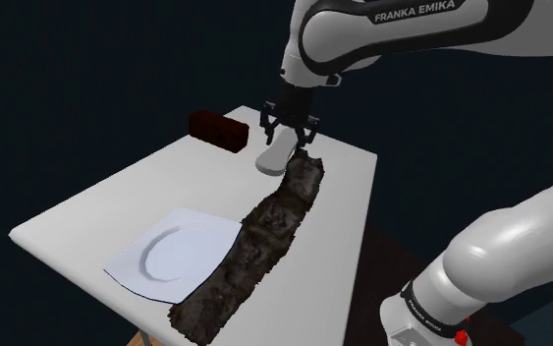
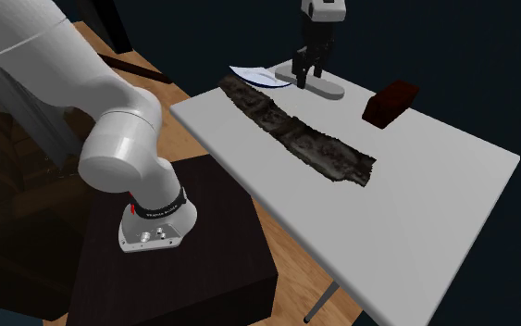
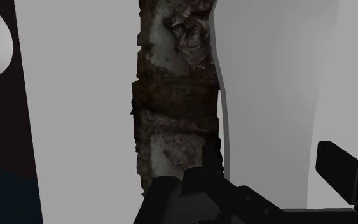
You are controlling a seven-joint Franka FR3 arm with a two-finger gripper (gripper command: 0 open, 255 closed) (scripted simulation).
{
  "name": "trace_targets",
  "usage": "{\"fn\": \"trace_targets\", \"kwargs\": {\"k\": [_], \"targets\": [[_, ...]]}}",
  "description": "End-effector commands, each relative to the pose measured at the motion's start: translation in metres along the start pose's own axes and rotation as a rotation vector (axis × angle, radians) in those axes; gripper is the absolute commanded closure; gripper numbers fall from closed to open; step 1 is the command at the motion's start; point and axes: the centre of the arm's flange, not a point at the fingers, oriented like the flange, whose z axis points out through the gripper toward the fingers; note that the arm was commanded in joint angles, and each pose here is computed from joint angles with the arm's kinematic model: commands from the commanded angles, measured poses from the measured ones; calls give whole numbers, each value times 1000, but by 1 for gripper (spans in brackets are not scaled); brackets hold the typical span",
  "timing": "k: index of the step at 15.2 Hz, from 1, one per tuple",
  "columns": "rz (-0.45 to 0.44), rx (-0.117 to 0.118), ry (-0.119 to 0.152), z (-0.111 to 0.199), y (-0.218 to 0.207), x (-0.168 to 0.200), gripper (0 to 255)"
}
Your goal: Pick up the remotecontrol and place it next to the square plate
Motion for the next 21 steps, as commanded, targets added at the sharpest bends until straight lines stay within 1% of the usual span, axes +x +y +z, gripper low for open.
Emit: {"fn": "trace_targets", "kwargs": {"k": [1, 21], "targets": [[1, 1, -1, 2, -24, -17, 255], [1, 1, -1, 6, -234, -176, 255]]}}
